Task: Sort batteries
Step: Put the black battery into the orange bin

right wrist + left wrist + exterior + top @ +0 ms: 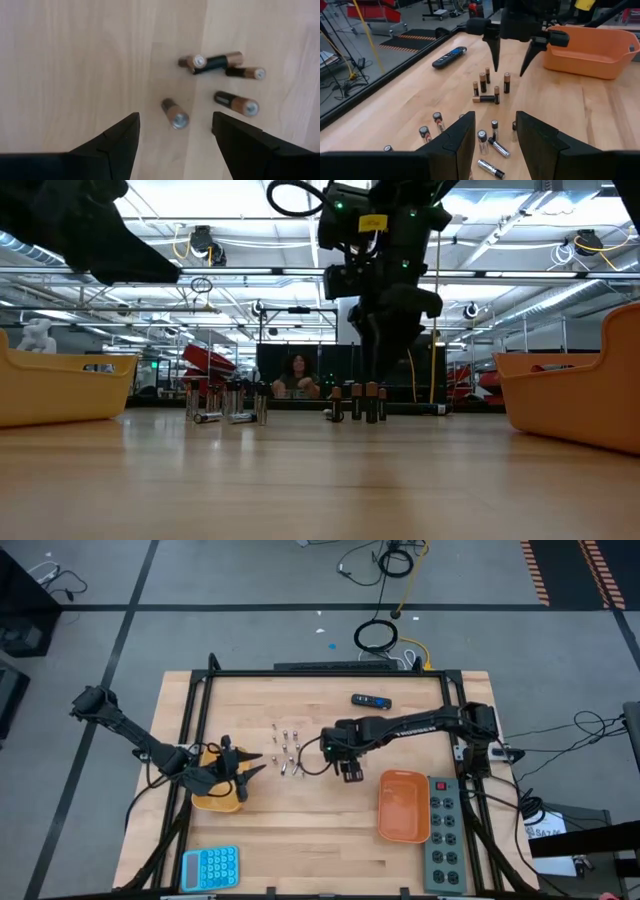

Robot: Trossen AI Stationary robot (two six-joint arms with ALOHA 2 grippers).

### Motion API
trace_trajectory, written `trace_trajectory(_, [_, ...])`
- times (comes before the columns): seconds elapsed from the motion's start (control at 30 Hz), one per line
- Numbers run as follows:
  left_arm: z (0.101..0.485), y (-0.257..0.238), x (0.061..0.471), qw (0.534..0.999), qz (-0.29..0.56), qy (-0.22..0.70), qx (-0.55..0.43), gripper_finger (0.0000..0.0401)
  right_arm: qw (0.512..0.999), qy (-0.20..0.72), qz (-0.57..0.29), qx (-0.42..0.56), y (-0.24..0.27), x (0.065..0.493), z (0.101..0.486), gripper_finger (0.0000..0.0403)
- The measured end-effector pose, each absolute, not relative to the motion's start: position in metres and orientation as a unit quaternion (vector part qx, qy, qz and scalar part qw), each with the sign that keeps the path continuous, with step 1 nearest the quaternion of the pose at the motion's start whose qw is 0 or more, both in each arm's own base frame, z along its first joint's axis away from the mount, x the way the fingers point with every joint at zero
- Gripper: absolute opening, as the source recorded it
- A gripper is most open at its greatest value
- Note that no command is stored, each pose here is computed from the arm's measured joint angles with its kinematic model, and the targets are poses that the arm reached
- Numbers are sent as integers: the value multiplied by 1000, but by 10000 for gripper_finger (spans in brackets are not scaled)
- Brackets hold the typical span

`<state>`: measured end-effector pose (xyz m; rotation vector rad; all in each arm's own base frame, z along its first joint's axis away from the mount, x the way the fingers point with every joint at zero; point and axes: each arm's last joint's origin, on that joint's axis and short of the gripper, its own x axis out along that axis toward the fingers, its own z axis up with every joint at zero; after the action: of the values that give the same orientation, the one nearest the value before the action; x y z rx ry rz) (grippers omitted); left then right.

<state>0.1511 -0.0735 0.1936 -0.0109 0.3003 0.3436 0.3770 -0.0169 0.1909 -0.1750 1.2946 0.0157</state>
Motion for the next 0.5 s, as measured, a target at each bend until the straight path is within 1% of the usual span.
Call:
trace_trajectory(0.23, [194, -73, 151, 974, 173, 148, -5, 153, 792, 605, 7, -77, -19, 378, 188, 242])
trace_trajectory(0.33, [194, -73, 151, 974, 175, 147, -4, 153, 793, 605, 12, -67, -21, 380, 182, 242])
trace_trajectory(0.5, [194, -73, 151, 974, 175, 146, -5, 153, 781, 621, 15, -67, -21, 384, 166, 241])
